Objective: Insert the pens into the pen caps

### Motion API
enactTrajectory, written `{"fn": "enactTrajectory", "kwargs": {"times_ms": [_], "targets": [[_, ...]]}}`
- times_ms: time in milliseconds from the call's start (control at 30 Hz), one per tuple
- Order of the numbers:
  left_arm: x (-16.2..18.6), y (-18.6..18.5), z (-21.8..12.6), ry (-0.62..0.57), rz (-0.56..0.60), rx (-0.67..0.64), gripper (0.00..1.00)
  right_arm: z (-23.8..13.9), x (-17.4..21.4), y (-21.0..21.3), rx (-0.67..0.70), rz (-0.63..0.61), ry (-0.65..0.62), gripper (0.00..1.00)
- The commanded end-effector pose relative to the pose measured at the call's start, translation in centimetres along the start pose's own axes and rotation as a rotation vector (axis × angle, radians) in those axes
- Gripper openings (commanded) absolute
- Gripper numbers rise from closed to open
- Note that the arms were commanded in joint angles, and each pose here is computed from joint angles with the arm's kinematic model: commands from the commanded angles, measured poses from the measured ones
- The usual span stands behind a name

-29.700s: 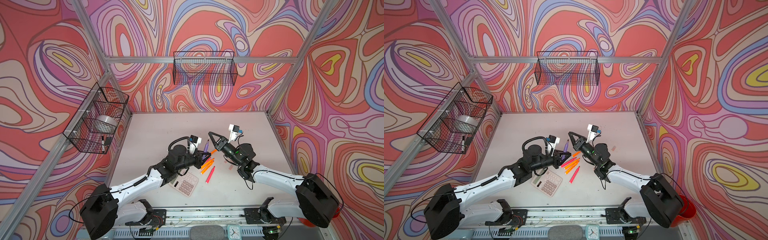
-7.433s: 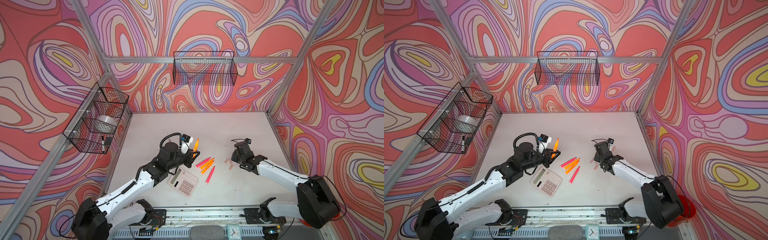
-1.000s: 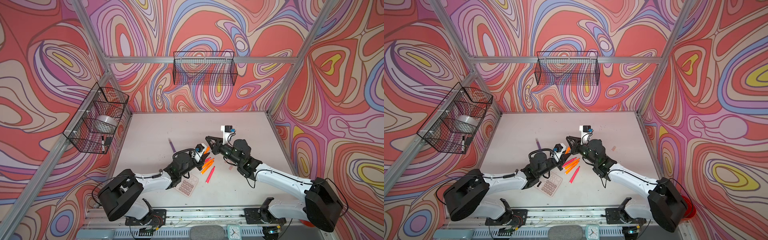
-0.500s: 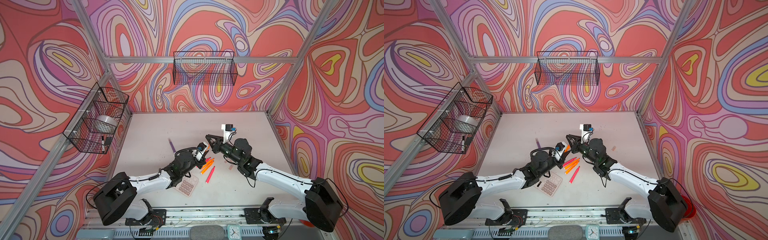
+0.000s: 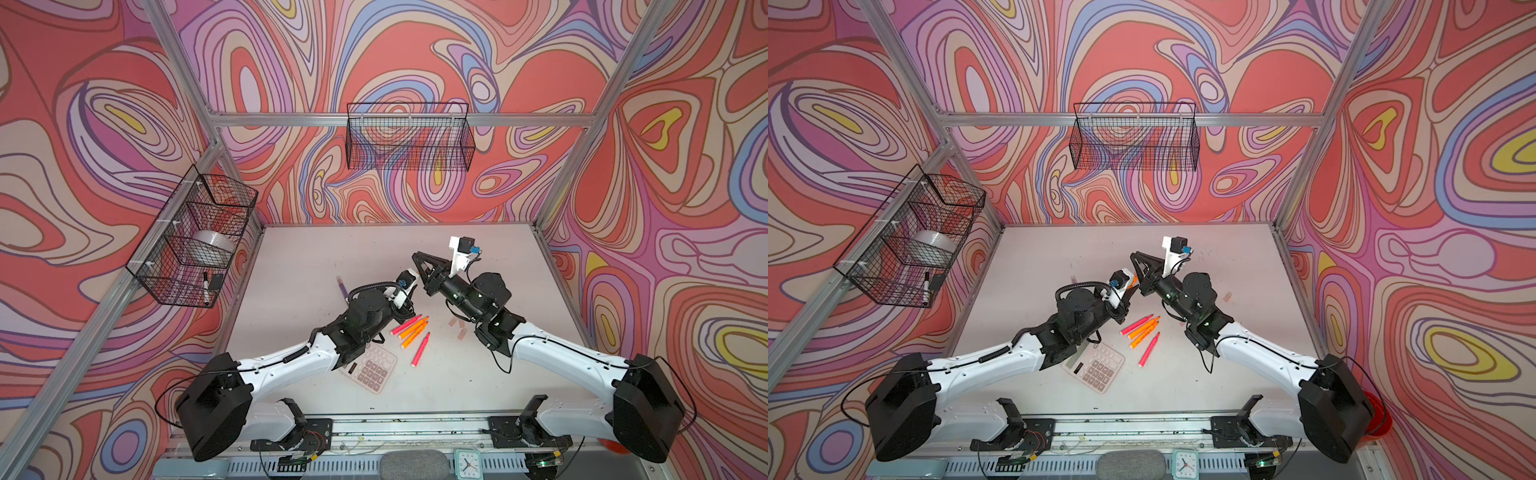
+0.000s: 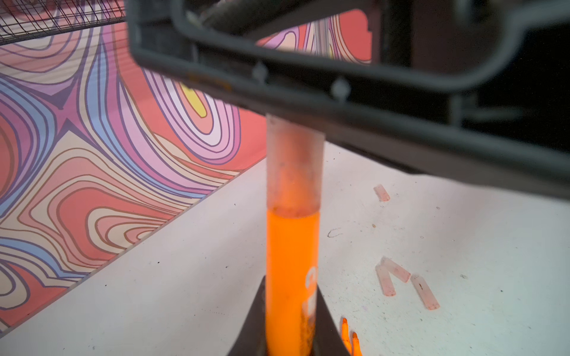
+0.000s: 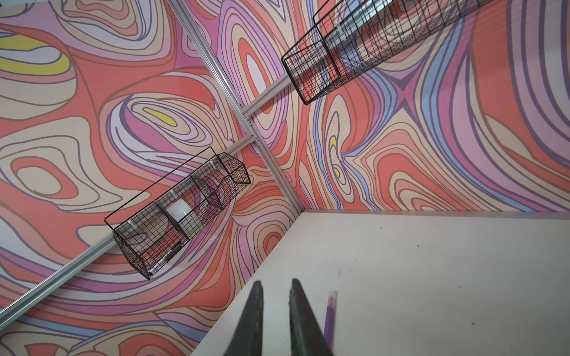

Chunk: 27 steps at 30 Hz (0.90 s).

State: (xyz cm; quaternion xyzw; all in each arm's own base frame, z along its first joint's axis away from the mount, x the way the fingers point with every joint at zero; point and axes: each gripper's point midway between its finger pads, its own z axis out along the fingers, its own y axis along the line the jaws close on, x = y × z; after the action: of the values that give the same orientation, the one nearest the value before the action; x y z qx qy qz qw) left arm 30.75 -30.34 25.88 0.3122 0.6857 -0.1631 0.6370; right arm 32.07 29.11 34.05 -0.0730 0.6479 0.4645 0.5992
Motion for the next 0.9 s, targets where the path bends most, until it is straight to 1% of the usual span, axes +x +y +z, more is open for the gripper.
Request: {"fn": "enactTrajectory", "kwargs": {"times_ms": [0,167,267,367,433,533,633,767,867], "targets": [[-14.7,6.5,-3.9,-0.422,-0.135,-0.181,0.0,-1.5,12.4,0.5,-0.041,0.027,0.434,0.0],[-16.7,8.2,-4.8,-0.449,-0.17,-0.182,0.0,-1.3,13.1,0.7,-0.046,0.014,0.446,0.0],[-17.1,9.0,-5.1,-0.455,-0.203,-0.175,0.0,-1.2,14.0,0.9,-0.046,-0.001,0.477,0.0],[-17.3,9.2,-5.0,-0.457,-0.207,-0.172,0.0,-1.1,14.6,0.6,-0.024,-0.015,0.49,0.0],[-17.1,9.0,-5.0,-0.457,-0.205,-0.163,0.0,-1.3,15.4,-0.4,0.02,-0.024,0.483,0.0],[-16.5,8.7,-4.9,-0.455,-0.202,-0.152,0.0,-1.7,17.1,-1.7,0.066,0.012,0.476,0.0],[-15.6,8.2,-4.6,-0.438,-0.205,-0.131,0.0,-2.3,18.7,-1.9,0.095,0.053,0.457,0.0],[-13.9,7.1,-4.2,-0.423,-0.207,-0.082,0.0,-3.2,21.4,-0.7,0.099,0.03,0.486,0.0],[-13.4,7.6,-4.0,-0.421,-0.216,-0.112,0.0,-3.9,22.8,-1.7,0.147,0.057,0.512,0.0]]}}
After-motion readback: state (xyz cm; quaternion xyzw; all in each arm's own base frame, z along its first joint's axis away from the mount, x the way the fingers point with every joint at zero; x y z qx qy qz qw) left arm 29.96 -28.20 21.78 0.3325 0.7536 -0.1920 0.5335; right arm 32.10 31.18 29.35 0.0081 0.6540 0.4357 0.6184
